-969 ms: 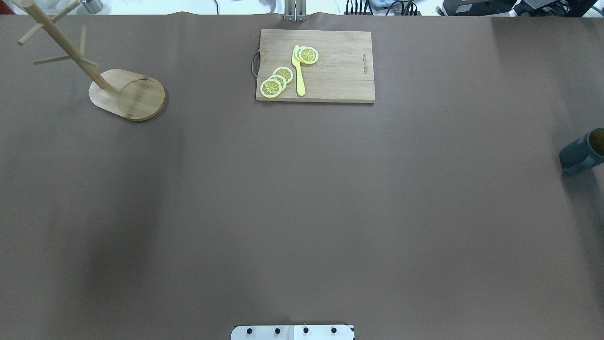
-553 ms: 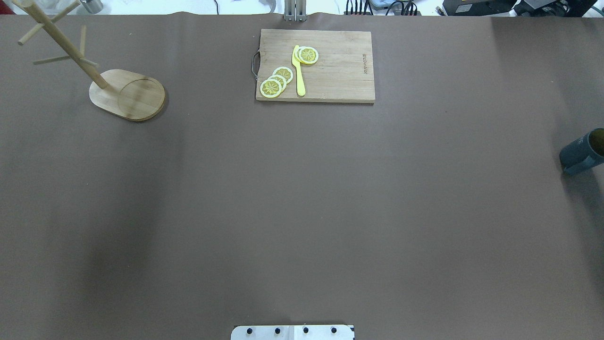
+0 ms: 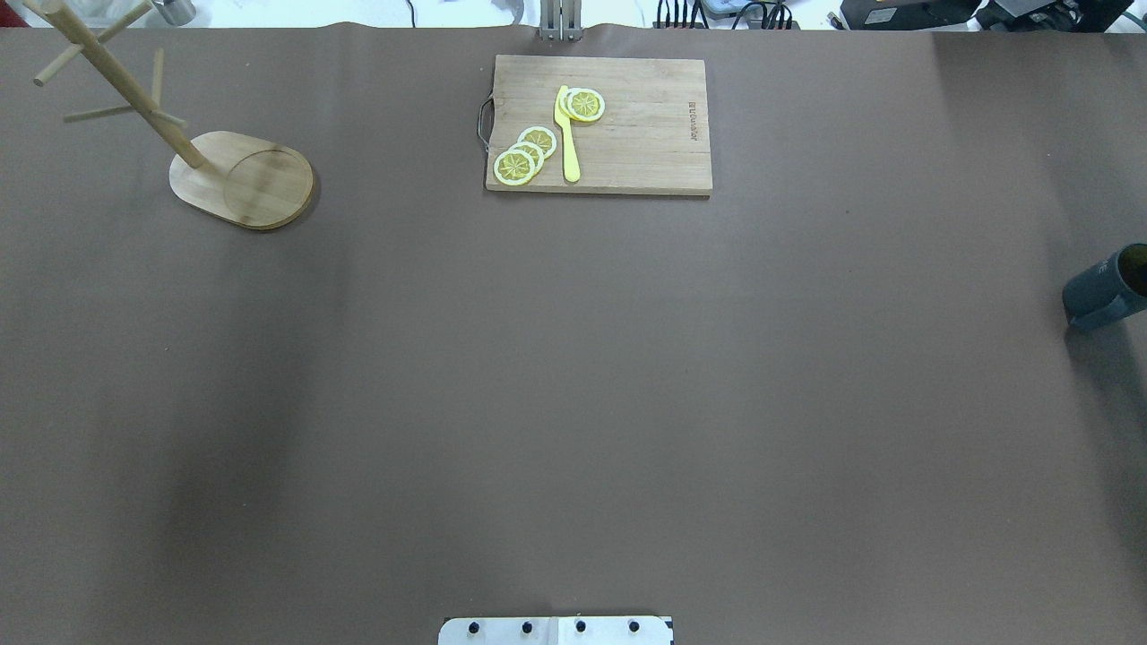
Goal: Hang cup on storage rack
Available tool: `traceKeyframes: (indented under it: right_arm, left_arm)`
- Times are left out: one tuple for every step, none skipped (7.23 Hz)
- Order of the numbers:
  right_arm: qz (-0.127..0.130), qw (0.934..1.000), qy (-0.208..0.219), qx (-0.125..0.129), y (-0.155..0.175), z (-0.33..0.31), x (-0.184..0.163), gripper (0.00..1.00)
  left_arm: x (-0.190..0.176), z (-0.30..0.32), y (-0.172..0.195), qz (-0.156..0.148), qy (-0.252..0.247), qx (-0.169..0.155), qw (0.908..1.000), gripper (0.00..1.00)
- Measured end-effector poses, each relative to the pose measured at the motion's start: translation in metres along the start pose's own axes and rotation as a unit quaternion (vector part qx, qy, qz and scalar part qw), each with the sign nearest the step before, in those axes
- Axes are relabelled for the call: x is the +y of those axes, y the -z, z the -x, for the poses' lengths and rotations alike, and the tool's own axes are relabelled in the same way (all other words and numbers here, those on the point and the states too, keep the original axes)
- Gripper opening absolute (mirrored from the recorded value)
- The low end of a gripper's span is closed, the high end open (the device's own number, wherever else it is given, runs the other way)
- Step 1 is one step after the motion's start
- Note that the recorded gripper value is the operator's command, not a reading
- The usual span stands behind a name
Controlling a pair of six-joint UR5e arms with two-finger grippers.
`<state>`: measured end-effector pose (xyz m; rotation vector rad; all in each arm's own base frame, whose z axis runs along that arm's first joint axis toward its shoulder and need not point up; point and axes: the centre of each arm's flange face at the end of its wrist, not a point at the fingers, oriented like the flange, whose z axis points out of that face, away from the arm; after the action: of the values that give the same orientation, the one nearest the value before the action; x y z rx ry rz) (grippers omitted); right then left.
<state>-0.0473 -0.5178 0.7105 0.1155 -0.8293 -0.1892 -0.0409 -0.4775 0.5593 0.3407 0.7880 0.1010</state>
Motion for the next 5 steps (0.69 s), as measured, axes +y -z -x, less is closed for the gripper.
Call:
traceKeyframes:
  right_arm:
    - [0.004, 1.0, -0.003, -0.001, -0.005, 0.0, -0.003, 0.0]
    - [0.007, 0.9999, -0.009, -0.002, -0.007, -0.001, -0.004, 0.0]
    - [0.006, 0.9999, -0.015, -0.005, -0.006, 0.001, -0.006, 0.0]
    - [0.003, 0.9997, -0.017, -0.014, -0.003, 0.007, -0.009, 0.0]
    - [-0.007, 0.9993, -0.021, -0.029, 0.01, 0.022, -0.017, 0.0]
  left_arm:
    - [0.0, -0.001, 0.001, -0.001, -0.001, 0.0, 1.0, 0.98]
    - [0.0, -0.001, 0.001, -0.001, -0.001, 0.0, 1.0, 0.98]
    - [0.0, -0.001, 0.002, -0.002, -0.001, 0.002, 1.0, 0.98]
    - [0.002, -0.001, 0.002, 0.0, -0.001, 0.008, 1.0, 0.98]
    - [0.005, -0.002, 0.001, 0.0, -0.001, 0.018, 0.9998, 0.98]
